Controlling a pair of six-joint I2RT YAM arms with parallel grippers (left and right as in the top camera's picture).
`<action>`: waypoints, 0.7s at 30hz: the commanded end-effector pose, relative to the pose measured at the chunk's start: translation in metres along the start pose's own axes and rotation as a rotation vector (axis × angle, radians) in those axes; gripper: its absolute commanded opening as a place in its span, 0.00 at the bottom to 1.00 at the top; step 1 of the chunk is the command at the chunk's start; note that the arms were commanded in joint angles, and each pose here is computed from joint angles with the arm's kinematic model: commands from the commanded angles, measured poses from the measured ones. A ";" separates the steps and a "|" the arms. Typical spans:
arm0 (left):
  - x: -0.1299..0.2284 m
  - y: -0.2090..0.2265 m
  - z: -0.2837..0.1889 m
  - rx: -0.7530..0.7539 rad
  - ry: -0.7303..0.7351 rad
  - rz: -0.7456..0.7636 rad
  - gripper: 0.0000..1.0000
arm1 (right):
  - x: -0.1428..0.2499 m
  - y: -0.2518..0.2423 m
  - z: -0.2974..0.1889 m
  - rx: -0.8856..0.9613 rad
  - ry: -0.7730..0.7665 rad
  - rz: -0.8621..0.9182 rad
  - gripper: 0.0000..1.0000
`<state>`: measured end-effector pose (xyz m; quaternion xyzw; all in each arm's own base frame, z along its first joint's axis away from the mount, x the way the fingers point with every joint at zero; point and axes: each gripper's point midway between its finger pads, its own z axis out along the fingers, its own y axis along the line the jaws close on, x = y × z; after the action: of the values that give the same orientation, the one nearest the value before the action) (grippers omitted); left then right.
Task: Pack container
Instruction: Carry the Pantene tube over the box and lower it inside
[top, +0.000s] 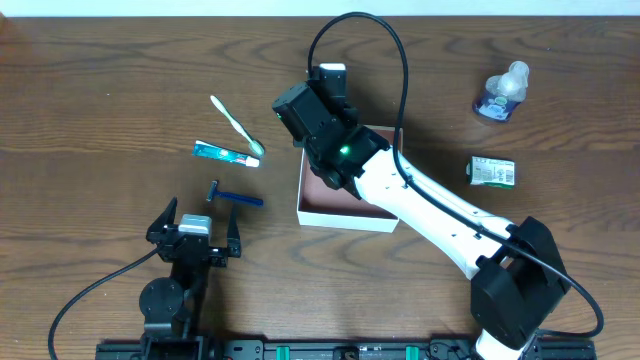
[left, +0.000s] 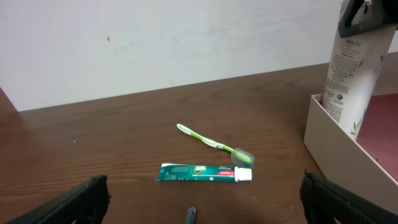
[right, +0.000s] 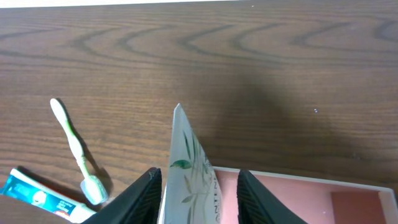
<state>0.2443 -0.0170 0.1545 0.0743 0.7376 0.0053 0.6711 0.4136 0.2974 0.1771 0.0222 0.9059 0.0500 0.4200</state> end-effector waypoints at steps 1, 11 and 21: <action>0.015 -0.004 0.001 0.018 0.044 -0.009 0.98 | 0.008 0.008 0.002 -0.022 0.025 0.032 0.35; 0.015 -0.004 0.001 0.018 0.044 -0.009 0.98 | 0.024 0.018 -0.005 -0.037 0.074 0.085 0.22; 0.015 -0.004 0.001 0.018 0.044 -0.009 0.98 | 0.018 0.011 -0.004 -0.011 0.049 0.067 0.37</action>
<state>0.2443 -0.0169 0.1545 0.0742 0.7376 0.0054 0.6711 0.3947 0.3103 0.1667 0.0493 0.9174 0.0799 0.3867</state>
